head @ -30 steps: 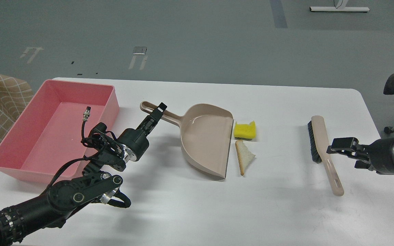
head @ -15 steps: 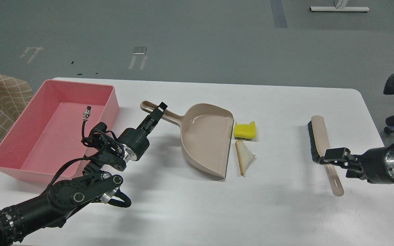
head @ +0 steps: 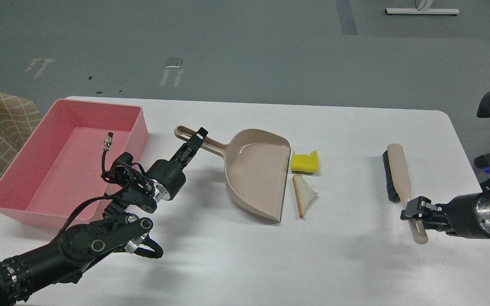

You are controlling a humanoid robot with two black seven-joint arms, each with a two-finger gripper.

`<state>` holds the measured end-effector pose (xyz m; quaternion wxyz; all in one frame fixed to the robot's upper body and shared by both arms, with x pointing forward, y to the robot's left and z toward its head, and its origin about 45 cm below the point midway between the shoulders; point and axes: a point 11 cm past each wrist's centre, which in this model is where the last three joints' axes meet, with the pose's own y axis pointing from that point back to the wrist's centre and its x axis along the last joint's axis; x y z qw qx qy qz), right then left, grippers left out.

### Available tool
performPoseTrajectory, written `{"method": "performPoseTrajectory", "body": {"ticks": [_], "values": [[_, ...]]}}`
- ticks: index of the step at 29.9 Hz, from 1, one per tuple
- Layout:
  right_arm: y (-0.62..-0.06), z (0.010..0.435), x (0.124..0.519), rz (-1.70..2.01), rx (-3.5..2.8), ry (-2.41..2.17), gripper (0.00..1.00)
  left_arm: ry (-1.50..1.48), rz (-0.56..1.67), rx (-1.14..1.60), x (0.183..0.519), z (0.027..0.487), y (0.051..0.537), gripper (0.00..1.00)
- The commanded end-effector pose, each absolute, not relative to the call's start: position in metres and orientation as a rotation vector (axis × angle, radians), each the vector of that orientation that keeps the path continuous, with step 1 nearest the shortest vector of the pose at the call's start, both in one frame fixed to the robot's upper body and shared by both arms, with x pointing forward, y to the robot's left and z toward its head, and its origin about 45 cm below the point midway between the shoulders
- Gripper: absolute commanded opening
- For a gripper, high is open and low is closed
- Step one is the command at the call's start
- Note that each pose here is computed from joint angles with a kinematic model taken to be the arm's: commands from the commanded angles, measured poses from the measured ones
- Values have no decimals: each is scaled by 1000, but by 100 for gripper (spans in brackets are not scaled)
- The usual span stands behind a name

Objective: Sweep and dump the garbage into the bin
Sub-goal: 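Grasp the wooden brush handle with the right gripper and lift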

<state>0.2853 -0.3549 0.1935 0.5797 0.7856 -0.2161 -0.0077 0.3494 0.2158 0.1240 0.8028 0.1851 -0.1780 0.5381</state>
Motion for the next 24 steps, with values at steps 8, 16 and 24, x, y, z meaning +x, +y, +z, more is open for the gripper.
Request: {"method": "performPoseTrajectory", "body": {"ticks": [8, 16, 24], "values": [[-356, 193, 285, -20, 1834, -505, 27, -384, 1154, 397, 350, 125, 216, 0], [-355, 198, 289, -4, 1836, -516, 0, -383, 1153, 396, 350, 125, 216, 0], [-338, 222, 305, 71, 1903, -559, 0, -385, 1154, 396, 351, 126, 216, 0]]}}
